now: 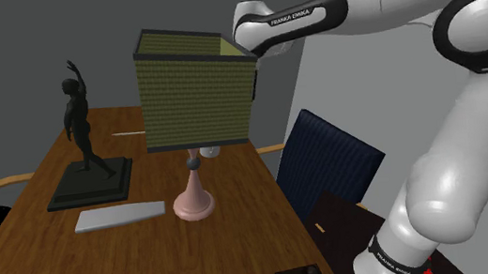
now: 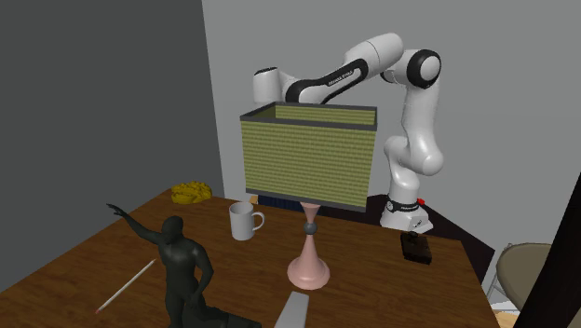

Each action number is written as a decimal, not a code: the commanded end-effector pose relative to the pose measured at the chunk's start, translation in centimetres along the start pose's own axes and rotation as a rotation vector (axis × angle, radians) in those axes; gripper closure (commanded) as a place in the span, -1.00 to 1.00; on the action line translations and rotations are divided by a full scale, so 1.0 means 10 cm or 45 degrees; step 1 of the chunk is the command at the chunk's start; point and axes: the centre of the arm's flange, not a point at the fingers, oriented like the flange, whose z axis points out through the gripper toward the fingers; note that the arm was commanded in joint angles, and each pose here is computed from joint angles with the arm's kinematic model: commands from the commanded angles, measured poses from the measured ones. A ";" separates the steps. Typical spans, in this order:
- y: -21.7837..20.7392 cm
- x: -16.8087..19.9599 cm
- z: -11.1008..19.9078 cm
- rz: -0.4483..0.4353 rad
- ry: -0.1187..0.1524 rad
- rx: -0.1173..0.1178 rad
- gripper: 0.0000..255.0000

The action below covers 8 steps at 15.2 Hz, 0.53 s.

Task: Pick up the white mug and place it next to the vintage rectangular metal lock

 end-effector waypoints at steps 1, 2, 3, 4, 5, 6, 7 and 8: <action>0.07 0.22 0.12 -0.013 -0.005 -0.001 -1.00; 0.10 0.34 0.18 -0.019 -0.008 -0.001 -1.00; 0.14 0.45 0.25 -0.025 -0.010 -0.002 -1.00; 0.17 0.57 0.31 -0.031 -0.012 -0.002 -1.00; 0.20 0.68 0.37 -0.037 -0.015 -0.002 -1.00; 0.23 0.80 0.44 -0.043 -0.017 -0.003 -1.00; 0.26 0.91 0.50 -0.049 -0.019 -0.003 -1.00; 0.29 1.02 0.56 -0.055 -0.022 -0.004 -1.00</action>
